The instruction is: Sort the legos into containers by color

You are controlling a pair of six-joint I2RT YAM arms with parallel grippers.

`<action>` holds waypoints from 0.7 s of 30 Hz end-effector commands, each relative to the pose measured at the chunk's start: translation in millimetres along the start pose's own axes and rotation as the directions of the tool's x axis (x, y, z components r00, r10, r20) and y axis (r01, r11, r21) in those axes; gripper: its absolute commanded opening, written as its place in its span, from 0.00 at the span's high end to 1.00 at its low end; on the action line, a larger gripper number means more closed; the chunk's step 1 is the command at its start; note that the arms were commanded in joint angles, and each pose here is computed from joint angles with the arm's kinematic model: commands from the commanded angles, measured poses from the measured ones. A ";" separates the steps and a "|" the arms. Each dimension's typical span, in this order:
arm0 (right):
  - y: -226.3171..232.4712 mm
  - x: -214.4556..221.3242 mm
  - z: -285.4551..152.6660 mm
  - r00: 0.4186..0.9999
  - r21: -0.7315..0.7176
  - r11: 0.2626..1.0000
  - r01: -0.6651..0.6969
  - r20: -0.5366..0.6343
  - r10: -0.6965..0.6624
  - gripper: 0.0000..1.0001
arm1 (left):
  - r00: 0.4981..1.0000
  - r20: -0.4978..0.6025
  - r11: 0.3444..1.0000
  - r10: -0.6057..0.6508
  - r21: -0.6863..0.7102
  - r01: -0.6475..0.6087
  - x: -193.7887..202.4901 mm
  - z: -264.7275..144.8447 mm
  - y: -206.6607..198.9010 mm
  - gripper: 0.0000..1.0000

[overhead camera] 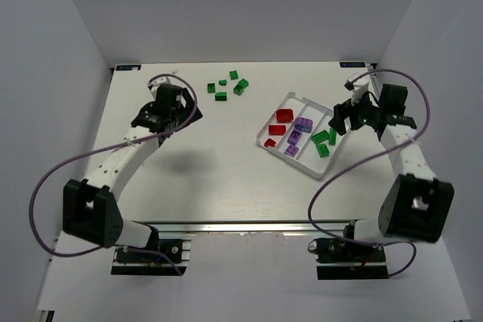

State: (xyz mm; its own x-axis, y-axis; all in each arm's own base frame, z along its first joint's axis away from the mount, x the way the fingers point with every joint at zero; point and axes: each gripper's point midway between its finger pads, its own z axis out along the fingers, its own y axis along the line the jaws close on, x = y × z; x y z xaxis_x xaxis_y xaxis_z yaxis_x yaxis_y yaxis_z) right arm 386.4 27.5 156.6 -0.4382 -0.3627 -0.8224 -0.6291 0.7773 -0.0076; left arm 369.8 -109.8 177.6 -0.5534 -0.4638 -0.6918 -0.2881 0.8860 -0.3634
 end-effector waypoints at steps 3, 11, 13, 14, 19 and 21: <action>22.9 -39.0 -19.4 0.968 -0.028 0.986 0.162 0.197 -0.153 0.21 | 0.994 -0.099 0.986 0.046 -0.152 -0.061 -13.6 27.9 29.7 0.02; 51.5 -34.5 -15.1 0.976 -0.205 0.974 0.094 0.211 -0.050 0.95 | 0.944 -0.067 0.914 -0.322 -0.281 0.292 -27.2 81.5 39.3 0.05; 52.1 -33.4 -16.0 0.977 -0.198 0.976 0.096 0.208 -0.054 0.90 | 0.924 -0.075 0.886 -0.375 -0.322 0.334 -23.3 99.2 41.8 0.06; 52.1 -32.0 -15.9 0.978 -0.196 0.976 0.093 0.203 -0.052 0.88 | 0.910 -0.070 0.870 -0.409 -0.330 0.366 -24.5 103.9 40.1 0.06; 52.2 -23.4 -14.7 0.982 -0.180 0.981 0.076 0.186 -0.042 0.83 | 0.861 -0.048 0.823 -0.506 -0.324 0.466 -26.4 127.1 33.5 0.06; 51.6 -22.3 -14.1 0.982 -0.175 0.982 0.065 0.188 -0.032 0.82 | 0.828 -0.055 0.793 -0.558 -0.329 0.513 -23.0 134.4 33.7 0.06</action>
State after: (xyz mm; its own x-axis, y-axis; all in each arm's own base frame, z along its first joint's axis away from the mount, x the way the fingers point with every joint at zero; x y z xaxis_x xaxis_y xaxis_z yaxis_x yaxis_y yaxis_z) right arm 354.7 67.6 173.0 -0.3252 -0.2906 -0.8999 -0.7588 0.6480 0.0650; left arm 462.4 -64.2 84.3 -0.4296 -0.8092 -0.4008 -0.7448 0.5685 -0.3494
